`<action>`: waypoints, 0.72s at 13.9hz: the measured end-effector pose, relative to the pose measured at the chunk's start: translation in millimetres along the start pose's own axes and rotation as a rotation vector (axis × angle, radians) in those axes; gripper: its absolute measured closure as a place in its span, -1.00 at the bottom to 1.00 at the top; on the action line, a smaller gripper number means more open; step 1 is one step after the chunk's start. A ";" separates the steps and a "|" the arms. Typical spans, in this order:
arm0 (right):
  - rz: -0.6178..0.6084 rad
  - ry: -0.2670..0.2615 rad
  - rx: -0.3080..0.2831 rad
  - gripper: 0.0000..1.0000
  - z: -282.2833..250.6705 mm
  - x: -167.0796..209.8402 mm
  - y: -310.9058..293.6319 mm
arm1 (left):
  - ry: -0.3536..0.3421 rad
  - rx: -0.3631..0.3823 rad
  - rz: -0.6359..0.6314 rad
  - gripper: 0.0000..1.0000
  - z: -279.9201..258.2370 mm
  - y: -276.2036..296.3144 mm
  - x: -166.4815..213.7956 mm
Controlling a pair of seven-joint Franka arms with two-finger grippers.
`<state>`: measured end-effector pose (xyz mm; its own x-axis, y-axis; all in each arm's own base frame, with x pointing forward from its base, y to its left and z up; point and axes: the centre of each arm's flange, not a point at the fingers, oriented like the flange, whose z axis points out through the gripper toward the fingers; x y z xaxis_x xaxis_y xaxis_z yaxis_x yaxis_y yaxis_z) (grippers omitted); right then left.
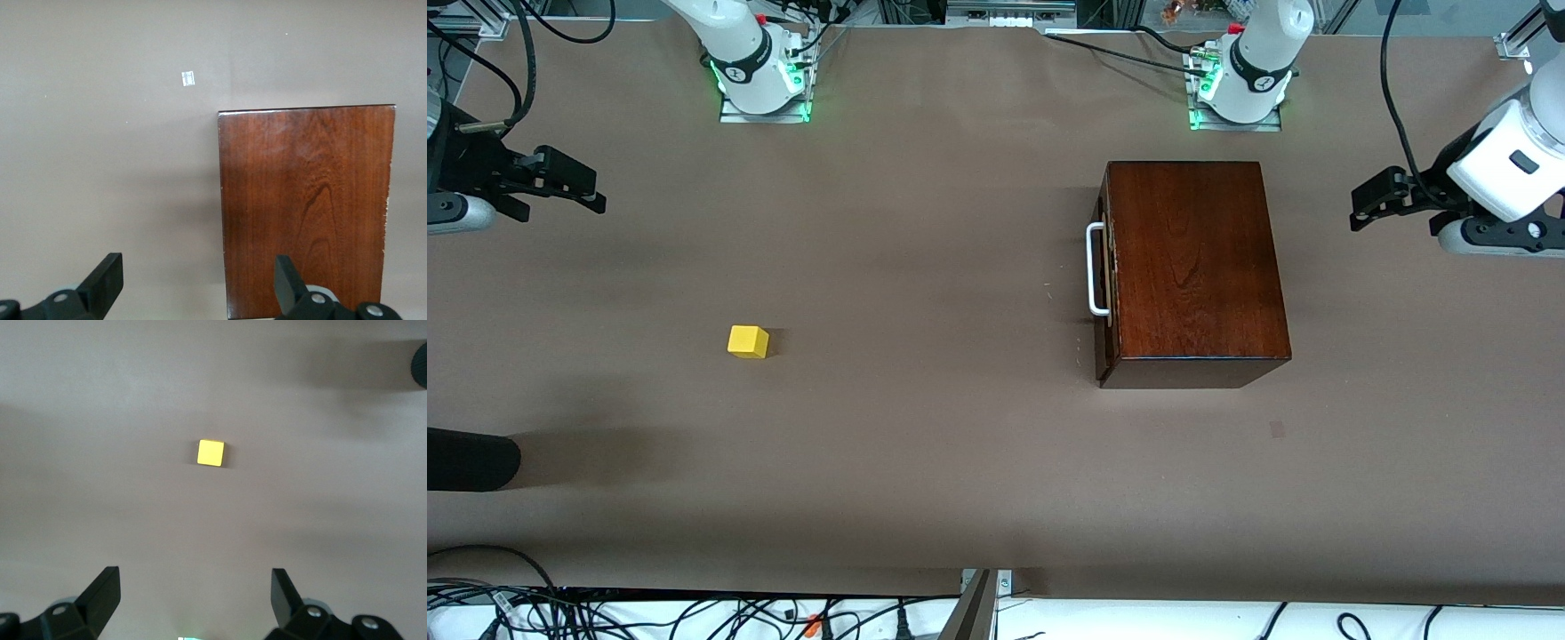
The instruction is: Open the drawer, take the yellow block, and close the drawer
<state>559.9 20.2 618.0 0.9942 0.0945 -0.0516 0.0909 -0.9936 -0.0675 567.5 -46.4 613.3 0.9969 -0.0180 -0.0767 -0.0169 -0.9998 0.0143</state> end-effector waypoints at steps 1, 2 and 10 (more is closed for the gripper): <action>0.000 0.000 0.000 -1.00 0.0 0.0 0.1 | 0.000 0.000 0.000 -1.00 0.3 -2.7 0.2; 0.000 0.000 0.000 -1.00 0.0 0.0 0.2 | 0.001 0.000 0.000 -1.00 -0.2 -3.5 0.0; 0.004 0.000 0.000 -1.00 0.0 -0.1 2.3 | 0.008 0.000 0.007 -1.00 -1.8 0.6 -0.7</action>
